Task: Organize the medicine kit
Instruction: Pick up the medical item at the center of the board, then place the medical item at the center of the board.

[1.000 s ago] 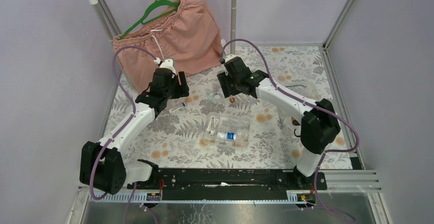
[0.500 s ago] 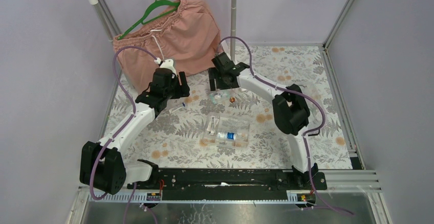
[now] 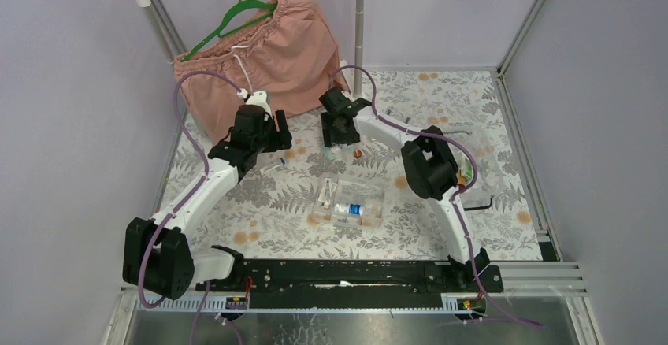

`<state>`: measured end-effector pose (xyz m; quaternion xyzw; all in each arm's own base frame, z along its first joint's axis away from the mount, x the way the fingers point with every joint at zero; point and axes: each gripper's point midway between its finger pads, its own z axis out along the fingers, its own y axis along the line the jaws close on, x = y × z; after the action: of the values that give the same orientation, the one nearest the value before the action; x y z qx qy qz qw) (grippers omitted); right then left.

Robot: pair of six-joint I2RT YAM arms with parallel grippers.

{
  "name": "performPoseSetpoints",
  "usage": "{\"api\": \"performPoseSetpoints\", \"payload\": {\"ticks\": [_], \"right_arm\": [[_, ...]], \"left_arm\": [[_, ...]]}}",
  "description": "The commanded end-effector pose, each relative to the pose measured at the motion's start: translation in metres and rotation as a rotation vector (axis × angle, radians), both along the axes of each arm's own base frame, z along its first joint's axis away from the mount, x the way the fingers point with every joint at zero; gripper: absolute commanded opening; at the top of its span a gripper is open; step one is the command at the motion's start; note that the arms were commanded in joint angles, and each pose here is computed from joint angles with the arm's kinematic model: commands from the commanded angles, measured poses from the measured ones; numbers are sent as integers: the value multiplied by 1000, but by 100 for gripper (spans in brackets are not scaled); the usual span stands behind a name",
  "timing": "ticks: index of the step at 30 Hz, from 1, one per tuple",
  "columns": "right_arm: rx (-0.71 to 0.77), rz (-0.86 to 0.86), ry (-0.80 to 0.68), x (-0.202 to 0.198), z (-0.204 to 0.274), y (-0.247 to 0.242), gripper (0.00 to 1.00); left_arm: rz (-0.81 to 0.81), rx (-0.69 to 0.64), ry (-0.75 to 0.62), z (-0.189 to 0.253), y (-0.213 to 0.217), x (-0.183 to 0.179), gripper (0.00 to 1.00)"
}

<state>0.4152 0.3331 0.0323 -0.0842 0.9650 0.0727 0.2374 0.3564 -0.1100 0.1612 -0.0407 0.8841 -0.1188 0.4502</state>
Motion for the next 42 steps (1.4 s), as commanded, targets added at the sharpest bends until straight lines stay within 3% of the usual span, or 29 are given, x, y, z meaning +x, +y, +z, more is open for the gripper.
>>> {"api": "performPoseSetpoints", "payload": {"ticks": [1, 9, 15, 20, 24, 31, 39, 42], "right_arm": [[-21, -5, -38, 10, 9, -2, 64], [-9, 12, -74, 11, 20, -4, 38], [53, 51, -171, 9, 66, -5, 37], [-22, 9, -214, -5, 85, -43, 36], [-70, -39, -179, -31, 79, -86, 35], [-138, -97, -84, -88, 50, -148, 35], [-94, -73, -46, -109, 30, -149, 37], [-90, -72, -40, -112, 27, -150, 43]], "left_arm": [[7, -29, -56, 22, 0, 7, 75], [6, -34, -59, 22, 1, 8, 75], [6, -36, -55, 21, 1, 8, 75], [5, -36, -53, 21, 1, 7, 75], [-4, -41, -44, 19, -2, 8, 75], [-156, -99, -27, 13, -28, 2, 77], [-218, -175, 63, -8, -53, 13, 81], [-213, -177, 87, -14, -59, 23, 81]]}}
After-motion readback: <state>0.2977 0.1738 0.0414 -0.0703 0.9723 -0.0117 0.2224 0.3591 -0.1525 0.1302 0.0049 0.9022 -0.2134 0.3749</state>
